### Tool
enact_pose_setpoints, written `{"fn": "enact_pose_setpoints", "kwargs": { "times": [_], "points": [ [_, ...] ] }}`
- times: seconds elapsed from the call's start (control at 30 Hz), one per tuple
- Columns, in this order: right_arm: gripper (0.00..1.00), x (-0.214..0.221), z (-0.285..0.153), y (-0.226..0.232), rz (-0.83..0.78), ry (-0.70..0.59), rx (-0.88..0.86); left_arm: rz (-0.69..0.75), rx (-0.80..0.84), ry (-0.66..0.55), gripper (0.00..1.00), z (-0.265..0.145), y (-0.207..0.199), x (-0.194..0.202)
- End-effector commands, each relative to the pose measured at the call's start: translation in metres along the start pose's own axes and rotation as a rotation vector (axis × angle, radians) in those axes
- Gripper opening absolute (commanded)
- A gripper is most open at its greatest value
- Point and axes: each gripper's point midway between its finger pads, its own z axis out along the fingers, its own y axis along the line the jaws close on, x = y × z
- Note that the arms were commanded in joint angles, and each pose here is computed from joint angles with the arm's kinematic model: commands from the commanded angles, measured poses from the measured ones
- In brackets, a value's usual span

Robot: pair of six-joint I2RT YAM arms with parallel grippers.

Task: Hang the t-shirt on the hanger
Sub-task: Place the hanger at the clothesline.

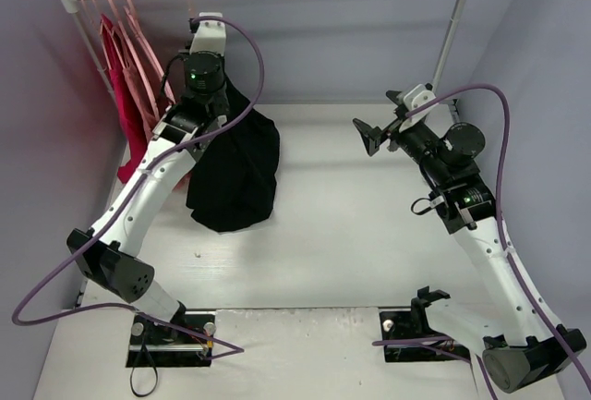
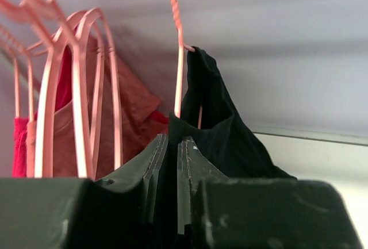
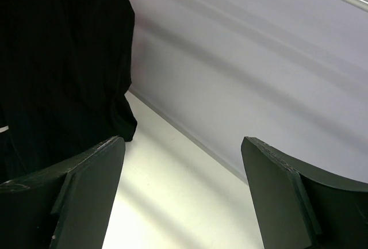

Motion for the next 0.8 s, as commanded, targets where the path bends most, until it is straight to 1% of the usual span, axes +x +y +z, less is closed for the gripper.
{"fn": "enact_pose_setpoints", "kwargs": {
  "times": [0.0,0.07,0.13,0.27,0.37,0.4,0.47,0.5,0.53,0.6,0.63,0.67,0.7,0.73,0.77],
  "points": [
    [0.85,-0.024,0.004,-0.005,-0.020,-0.102,0.010,-0.115,-0.054,-0.063,0.00,0.005,0.028,-0.020],
    [0.85,-0.023,0.004,-0.004,-0.017,-0.102,0.005,-0.121,-0.074,-0.045,0.00,0.012,0.041,-0.013],
    [0.85,-0.020,0.005,-0.003,-0.011,-0.100,0.000,-0.135,-0.021,-0.032,0.00,0.016,0.038,-0.008],
    [0.85,-0.018,0.008,-0.002,0.006,-0.102,-0.004,-0.113,-0.032,-0.019,0.00,0.021,0.046,-0.004],
    [0.85,-0.016,0.010,0.001,0.024,-0.101,-0.014,-0.117,0.003,-0.022,0.00,0.017,0.043,-0.005],
    [0.85,-0.015,0.011,0.001,0.028,-0.100,-0.015,-0.119,0.026,-0.026,0.10,0.016,0.040,-0.006],
    [0.85,-0.012,0.011,0.002,0.037,-0.096,-0.016,-0.131,0.048,-0.037,0.23,0.008,0.041,-0.010],
    [0.85,-0.012,0.011,0.002,0.042,-0.095,-0.012,-0.132,0.075,-0.042,0.37,0.005,0.038,-0.012],
    [0.86,-0.009,0.011,0.002,0.049,-0.088,-0.009,-0.140,0.089,-0.054,0.43,-0.002,0.041,-0.018],
    [0.86,-0.006,0.009,0.000,0.082,-0.080,0.016,-0.147,0.146,-0.056,0.52,-0.011,0.037,-0.023],
    [0.86,-0.003,0.008,-0.002,0.099,-0.076,0.032,-0.154,0.176,-0.072,0.58,-0.020,0.038,-0.032],
    [0.86,0.005,0.007,0.000,0.122,-0.060,0.040,-0.159,0.196,-0.069,0.60,-0.026,0.038,-0.034],
    [0.86,0.004,0.003,0.000,0.162,-0.067,0.056,-0.148,0.267,-0.049,0.62,-0.036,0.031,-0.035],
    [0.86,0.008,-0.001,-0.007,0.190,-0.064,0.114,-0.147,0.304,-0.050,0.63,-0.046,0.031,-0.042],
    [0.86,0.011,-0.008,-0.009,0.222,-0.060,0.152,-0.134,0.379,-0.019,0.63,-0.059,0.024,-0.039]
  ]
}}
